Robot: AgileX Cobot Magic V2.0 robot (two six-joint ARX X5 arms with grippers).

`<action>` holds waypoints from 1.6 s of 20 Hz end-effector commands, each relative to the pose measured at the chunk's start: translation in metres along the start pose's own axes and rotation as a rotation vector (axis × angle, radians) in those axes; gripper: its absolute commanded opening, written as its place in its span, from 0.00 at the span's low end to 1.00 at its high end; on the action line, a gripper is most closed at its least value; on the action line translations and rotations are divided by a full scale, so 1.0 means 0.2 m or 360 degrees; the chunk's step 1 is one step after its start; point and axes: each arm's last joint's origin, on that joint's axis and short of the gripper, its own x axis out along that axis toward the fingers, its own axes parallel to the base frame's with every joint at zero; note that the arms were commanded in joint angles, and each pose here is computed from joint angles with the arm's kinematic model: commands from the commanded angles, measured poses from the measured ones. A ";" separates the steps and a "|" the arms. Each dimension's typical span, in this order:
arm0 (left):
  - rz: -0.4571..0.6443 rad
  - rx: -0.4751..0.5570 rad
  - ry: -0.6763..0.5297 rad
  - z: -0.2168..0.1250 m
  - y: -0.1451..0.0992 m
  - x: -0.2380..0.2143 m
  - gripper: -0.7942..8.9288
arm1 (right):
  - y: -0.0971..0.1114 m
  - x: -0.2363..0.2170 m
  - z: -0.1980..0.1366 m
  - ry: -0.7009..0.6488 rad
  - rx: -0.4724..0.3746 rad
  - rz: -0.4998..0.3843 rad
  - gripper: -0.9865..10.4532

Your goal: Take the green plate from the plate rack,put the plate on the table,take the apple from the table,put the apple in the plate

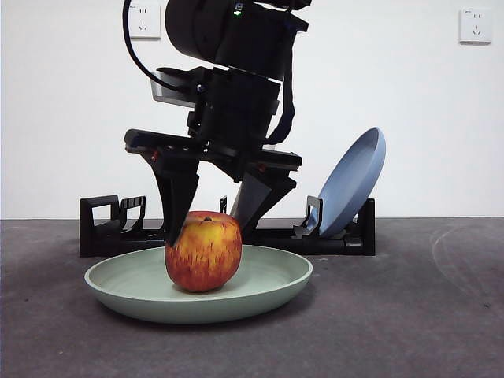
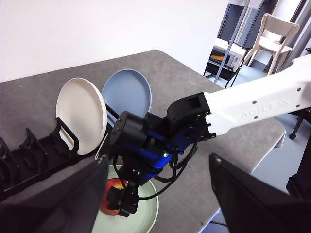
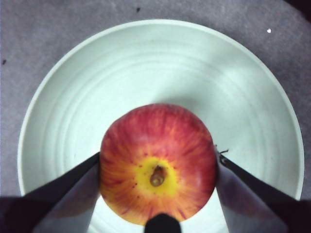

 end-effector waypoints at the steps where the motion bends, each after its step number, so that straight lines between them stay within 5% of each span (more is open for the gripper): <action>1: 0.0016 -0.0005 0.0017 -0.01 0.00 0.01 0.44 | 0.00 0.04 -0.01 0.0034 -0.0015 0.0011 0.30; 3: 0.0017 -0.0004 0.0020 -0.01 0.00 0.01 0.44 | 0.00 0.04 -0.01 0.0035 -0.0014 0.0010 0.56; 4: 0.0017 -0.0004 0.0020 -0.01 0.00 0.01 0.44 | 0.00 0.04 -0.01 0.0035 -0.0014 0.0011 0.59; 12: 0.0017 -0.0004 0.0020 -0.01 0.00 0.01 0.44 | 0.01 -0.06 0.06 0.0049 -0.0014 0.0008 0.59; 17: 0.0042 -0.0001 0.0013 -0.01 0.00 0.01 0.44 | 0.01 -0.29 0.16 0.0121 -0.0089 -0.0001 0.59; 22: 0.0152 0.0034 0.0012 -0.01 0.01 0.02 0.44 | 0.00 -0.60 0.20 -0.0031 -0.0151 0.0018 0.58; 32: 0.0392 0.0187 0.0147 -0.04 0.02 0.07 0.44 | -0.07 -1.27 -0.05 -0.0385 -0.0161 0.0010 0.58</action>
